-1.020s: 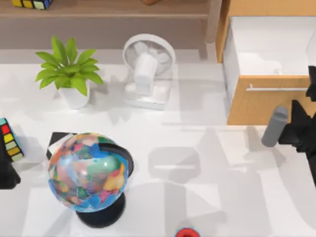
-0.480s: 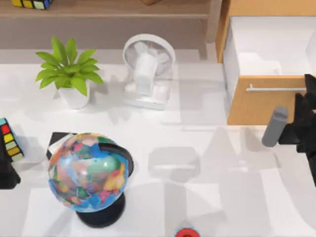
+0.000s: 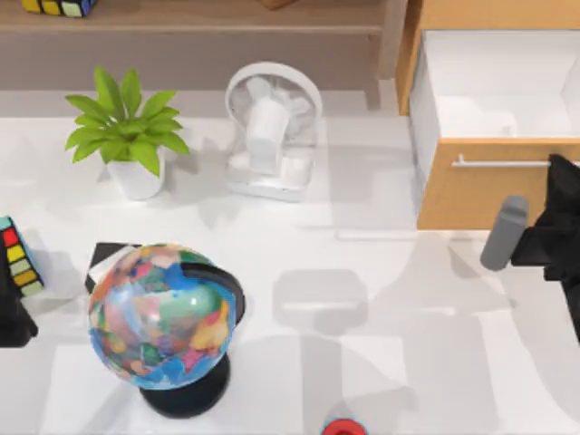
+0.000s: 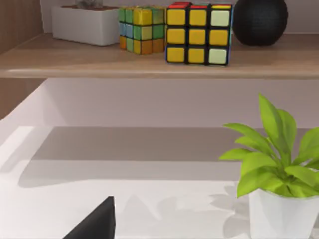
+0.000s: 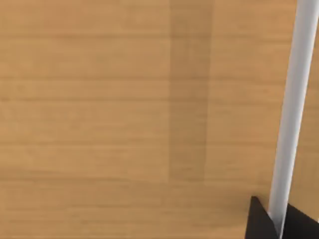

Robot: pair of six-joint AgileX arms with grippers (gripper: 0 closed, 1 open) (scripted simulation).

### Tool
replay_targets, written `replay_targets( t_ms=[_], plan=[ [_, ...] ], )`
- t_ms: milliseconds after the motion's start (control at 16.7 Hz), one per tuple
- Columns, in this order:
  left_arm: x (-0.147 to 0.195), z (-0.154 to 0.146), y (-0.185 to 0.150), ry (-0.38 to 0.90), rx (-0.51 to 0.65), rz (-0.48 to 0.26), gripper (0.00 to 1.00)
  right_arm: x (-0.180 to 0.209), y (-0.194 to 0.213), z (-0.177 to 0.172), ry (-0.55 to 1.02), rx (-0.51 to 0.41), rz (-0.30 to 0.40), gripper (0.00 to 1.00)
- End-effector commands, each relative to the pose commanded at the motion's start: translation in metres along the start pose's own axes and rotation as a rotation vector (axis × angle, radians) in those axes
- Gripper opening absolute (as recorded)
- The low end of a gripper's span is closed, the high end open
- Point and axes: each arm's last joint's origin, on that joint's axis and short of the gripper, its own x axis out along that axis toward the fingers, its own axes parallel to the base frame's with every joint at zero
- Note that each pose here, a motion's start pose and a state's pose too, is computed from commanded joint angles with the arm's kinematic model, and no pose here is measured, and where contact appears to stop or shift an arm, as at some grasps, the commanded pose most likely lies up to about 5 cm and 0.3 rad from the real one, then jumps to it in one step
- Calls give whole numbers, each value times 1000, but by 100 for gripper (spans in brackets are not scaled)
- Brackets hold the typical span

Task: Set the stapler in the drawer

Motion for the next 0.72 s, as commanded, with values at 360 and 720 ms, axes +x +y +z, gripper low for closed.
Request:
replay_targets(
  t_ms=[360, 720],
  plan=[
    [0, 0, 0, 0, 0, 0, 100, 0, 1, 0, -1, 1, 6, 0],
    [0, 0, 0, 0, 0, 0, 100, 33, 2, 2, -4, -1, 8, 0]
  ],
)
